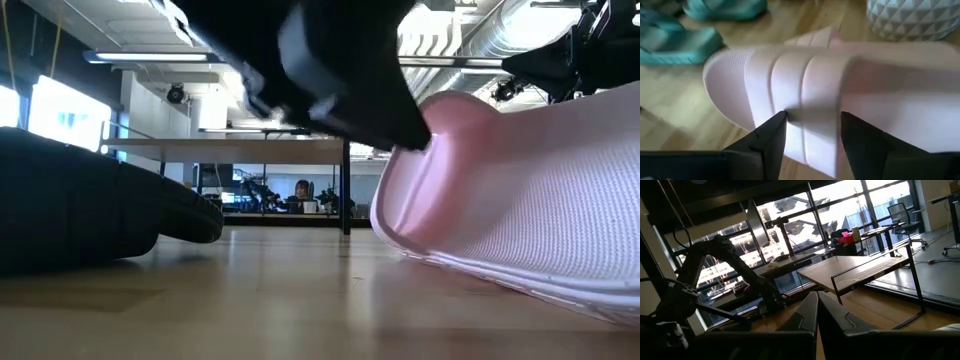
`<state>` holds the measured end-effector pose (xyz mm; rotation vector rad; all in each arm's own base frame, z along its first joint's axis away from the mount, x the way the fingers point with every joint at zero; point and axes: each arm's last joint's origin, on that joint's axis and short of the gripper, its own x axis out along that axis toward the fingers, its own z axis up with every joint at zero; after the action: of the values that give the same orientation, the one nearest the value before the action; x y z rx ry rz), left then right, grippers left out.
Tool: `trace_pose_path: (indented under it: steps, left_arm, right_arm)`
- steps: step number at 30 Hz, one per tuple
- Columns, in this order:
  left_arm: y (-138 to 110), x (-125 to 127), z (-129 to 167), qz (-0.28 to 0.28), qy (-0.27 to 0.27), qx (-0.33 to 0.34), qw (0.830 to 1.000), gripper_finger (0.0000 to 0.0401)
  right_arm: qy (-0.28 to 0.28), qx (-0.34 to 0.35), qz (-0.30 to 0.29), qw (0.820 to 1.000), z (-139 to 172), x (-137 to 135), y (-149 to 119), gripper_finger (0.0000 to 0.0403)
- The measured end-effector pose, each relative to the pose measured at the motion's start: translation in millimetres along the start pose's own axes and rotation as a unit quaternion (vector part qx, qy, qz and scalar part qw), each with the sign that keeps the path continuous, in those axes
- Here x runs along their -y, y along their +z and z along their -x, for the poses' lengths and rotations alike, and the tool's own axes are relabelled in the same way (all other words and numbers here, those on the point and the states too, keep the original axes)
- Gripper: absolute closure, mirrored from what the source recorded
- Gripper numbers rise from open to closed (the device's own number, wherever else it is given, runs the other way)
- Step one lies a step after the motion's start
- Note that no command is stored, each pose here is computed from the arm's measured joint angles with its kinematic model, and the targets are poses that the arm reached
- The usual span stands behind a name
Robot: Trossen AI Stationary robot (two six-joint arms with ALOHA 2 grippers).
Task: Pick and place slides into the shelf
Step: Put the left pink slipper under the shelf
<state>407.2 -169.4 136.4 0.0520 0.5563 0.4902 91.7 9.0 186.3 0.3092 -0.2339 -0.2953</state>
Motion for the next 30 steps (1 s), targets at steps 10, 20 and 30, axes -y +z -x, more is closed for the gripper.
trace_pose_path:
  steps: [10,20,30]
  left_arm:
    - [-4,-3,-6,-0.006,0.048,0.012,0.999,0.0235]
    - [-9,-8,-18,-0.009,0.068,0.007,0.998,0.0261]
    - [-9,-6,-15,-0.013,0.074,0.013,0.997,0.0385]
  right_arm:
    - [0.0,0.0,-0.003,1.0,0,0,0,0.0402]
    - [0.0,0.0,-0.003,1.0,0,0,0,0.0402]
    - [0.002,-0.001,-0.006,1.0,0,0,0,0.0402]
